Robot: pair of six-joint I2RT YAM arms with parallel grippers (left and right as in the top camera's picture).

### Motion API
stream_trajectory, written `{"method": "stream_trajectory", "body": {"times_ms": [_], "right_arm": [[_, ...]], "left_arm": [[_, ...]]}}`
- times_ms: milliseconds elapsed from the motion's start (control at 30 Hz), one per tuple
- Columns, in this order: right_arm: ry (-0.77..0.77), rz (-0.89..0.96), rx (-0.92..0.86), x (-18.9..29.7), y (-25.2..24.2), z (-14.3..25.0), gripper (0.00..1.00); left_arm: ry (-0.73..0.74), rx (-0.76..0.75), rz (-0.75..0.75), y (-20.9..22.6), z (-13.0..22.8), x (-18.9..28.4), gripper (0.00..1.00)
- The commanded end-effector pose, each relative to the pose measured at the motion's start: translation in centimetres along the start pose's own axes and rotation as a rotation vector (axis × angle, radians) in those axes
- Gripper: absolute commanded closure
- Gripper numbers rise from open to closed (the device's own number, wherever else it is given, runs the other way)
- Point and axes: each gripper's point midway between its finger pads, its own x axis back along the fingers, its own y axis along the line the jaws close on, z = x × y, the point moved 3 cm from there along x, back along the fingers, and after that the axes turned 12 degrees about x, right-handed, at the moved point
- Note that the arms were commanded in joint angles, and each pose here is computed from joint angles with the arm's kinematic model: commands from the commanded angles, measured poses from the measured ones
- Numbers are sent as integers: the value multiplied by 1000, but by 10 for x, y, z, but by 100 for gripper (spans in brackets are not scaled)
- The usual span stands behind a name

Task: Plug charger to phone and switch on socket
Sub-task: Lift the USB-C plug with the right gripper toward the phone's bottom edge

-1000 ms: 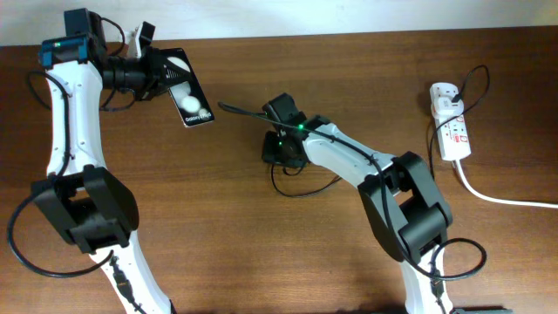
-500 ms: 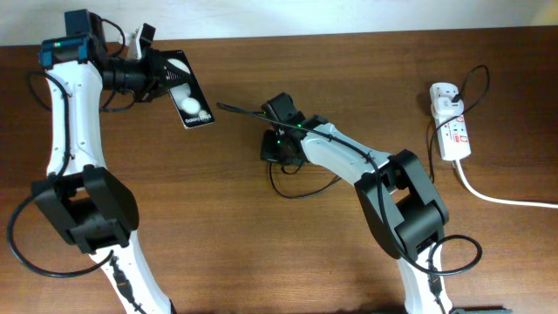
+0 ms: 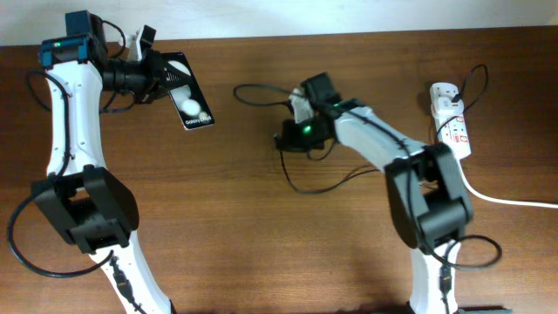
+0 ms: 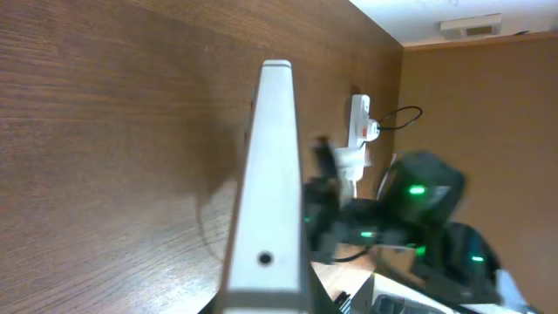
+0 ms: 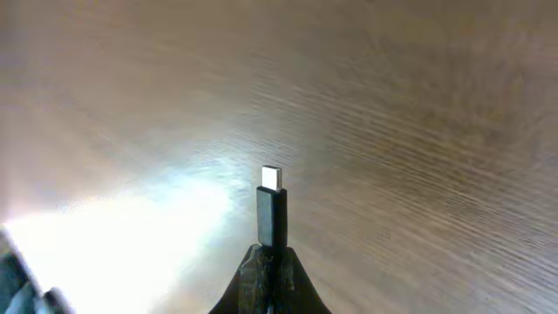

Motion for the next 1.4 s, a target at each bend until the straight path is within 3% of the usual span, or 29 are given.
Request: {"method": "stream_trajectory", "body": {"times_ms": [0,400,567,867,1067,1367], "right_arm": [[-99,-146,171,57,45,-19,96],[-195,-135,249,155,90,-12,96],[-219,-123,250,182,100,-2,96],[-319,-119,231,219,101,30,96],[-385,-178,124,215,90,51,96],[-426,-269,85,182,95,54,96]], "left_arm": [[5,-30,19,-6,2,0,100],[58,-76,24,-20,15,-19,100],[99,-130,139,-38,23,-22,100],[180,-224,206,-63,46,-43,100],[236,-292,246,-84,65,-65,100],[300,-399,452,-126,84,-76,100]]}}
